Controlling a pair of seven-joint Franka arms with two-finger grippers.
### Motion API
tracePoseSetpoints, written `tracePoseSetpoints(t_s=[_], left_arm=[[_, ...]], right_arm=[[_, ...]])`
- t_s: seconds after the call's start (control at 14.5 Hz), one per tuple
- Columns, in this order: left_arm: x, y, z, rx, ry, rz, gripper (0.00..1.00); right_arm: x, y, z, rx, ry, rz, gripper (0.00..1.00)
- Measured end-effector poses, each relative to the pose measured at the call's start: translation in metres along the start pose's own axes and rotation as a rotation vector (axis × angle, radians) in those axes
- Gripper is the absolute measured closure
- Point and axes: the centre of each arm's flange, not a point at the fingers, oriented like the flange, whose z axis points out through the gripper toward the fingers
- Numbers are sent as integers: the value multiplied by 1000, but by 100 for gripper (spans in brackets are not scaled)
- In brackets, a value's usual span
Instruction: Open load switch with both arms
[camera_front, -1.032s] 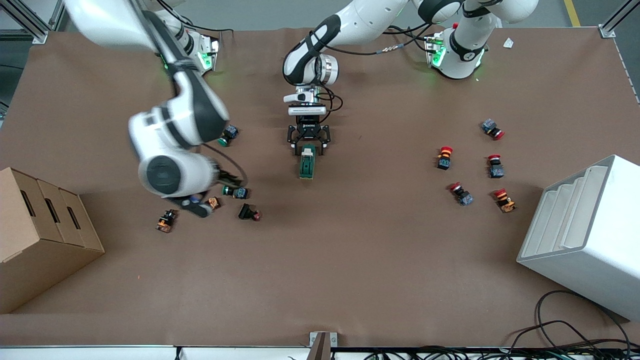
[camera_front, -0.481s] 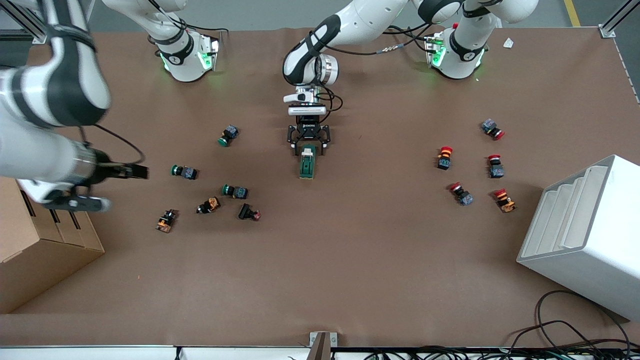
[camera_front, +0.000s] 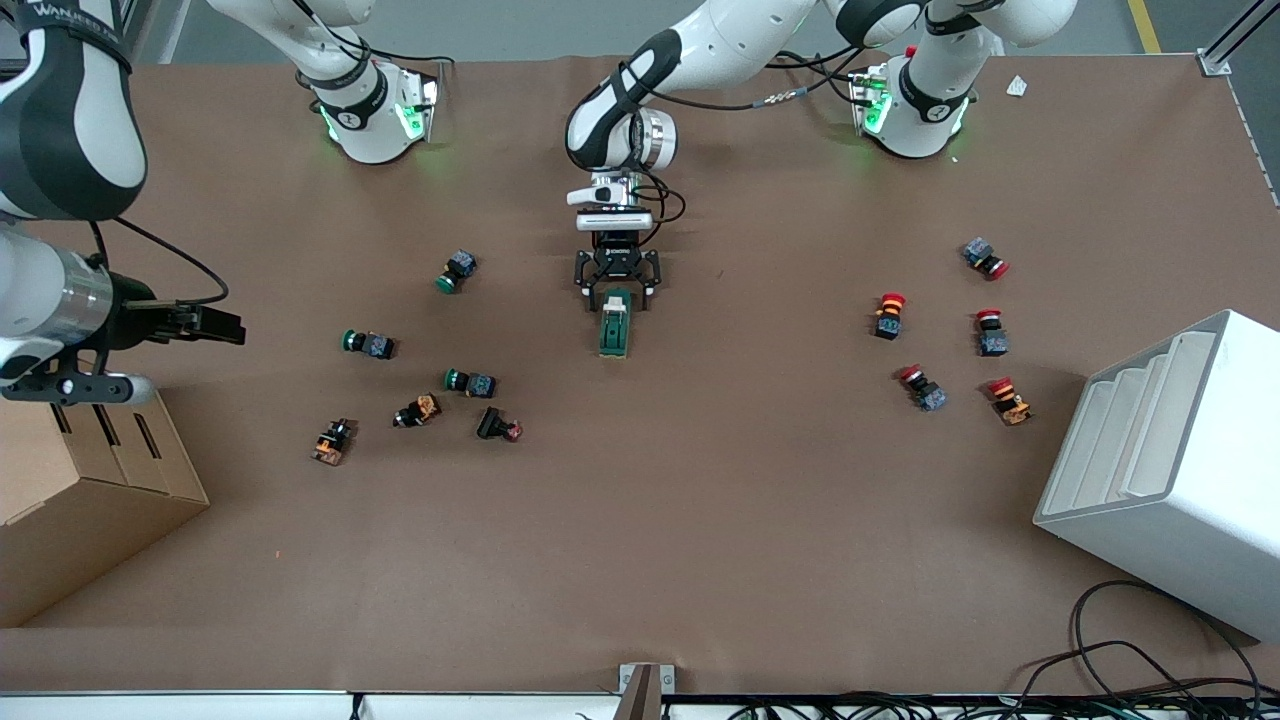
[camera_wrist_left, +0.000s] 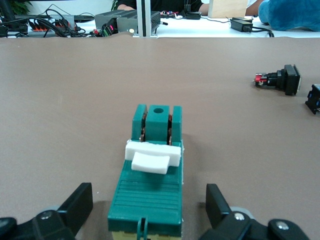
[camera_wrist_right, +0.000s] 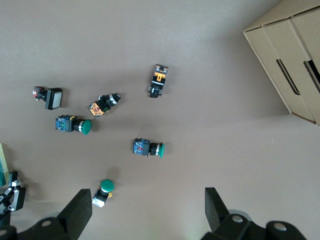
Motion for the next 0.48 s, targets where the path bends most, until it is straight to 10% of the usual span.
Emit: tracePoseSetpoints(t_s=[0.48], left_arm=[[7, 8, -3, 51, -45, -16, 6]], right_arm=[[-22, -1, -61, 27, -14, -3, 0]])
